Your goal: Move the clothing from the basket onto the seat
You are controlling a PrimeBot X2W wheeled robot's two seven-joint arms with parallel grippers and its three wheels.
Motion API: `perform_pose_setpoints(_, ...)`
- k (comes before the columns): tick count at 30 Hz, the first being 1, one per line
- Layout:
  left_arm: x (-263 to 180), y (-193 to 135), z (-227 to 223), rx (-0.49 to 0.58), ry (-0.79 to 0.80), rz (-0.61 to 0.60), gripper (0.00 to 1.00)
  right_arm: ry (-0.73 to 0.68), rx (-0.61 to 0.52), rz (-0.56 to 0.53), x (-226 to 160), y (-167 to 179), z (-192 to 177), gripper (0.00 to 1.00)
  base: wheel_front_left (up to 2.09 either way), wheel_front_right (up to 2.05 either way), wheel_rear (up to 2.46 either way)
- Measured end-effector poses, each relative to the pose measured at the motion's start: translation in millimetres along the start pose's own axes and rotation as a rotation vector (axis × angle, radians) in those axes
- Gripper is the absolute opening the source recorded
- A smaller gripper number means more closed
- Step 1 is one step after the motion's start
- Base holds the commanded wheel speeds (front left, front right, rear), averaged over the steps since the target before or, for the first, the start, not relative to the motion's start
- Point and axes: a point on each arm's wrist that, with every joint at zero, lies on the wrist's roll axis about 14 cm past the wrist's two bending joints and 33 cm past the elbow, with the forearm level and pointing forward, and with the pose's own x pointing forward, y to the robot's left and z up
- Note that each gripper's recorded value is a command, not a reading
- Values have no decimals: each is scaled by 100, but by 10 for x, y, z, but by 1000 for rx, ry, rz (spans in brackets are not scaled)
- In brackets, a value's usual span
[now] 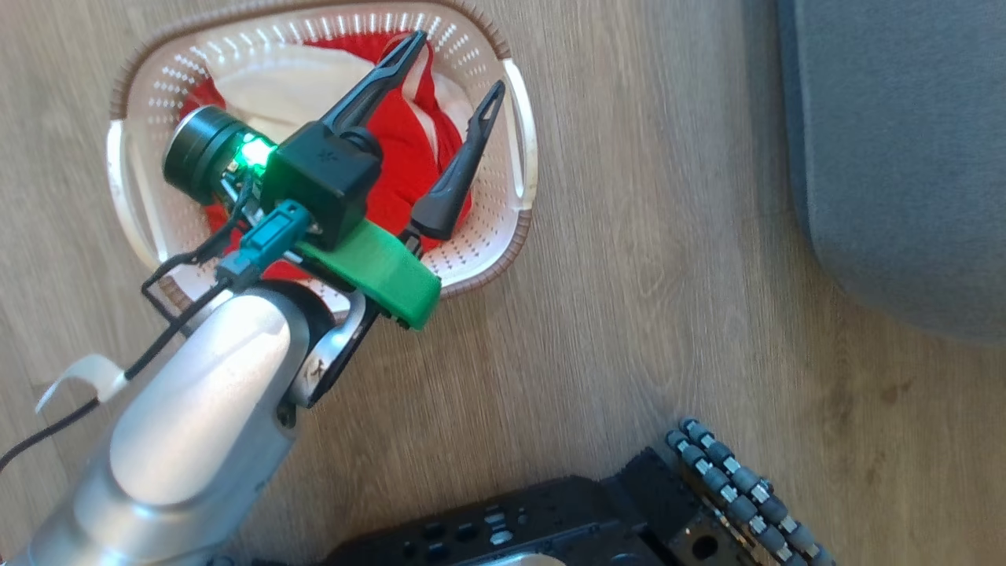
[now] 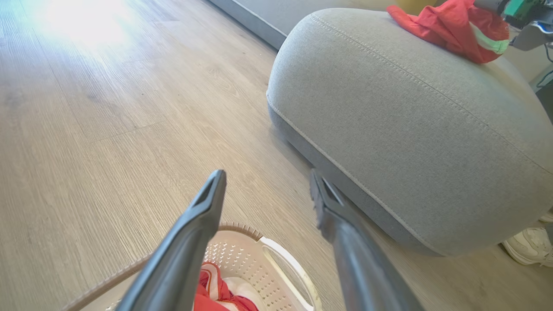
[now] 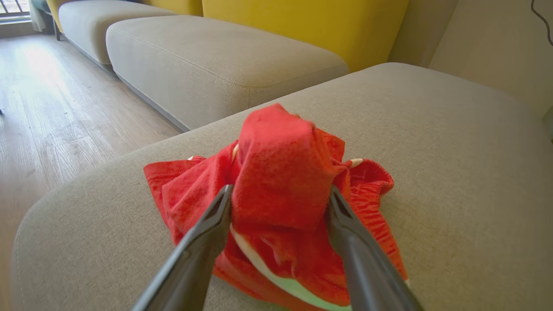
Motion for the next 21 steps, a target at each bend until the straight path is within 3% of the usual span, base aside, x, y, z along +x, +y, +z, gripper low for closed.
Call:
perform_pose_setpoints(8, -201, -36, 141, -9, -26, 51, 100, -10, -88, 121, -469, 20, 110, 100, 0, 0, 0)
perform_pose_setpoints(21, -1091, 130, 490, -20, -112, 315, 100, -160, -126, 437, -1543, 631, 582, 100, 0, 0, 0)
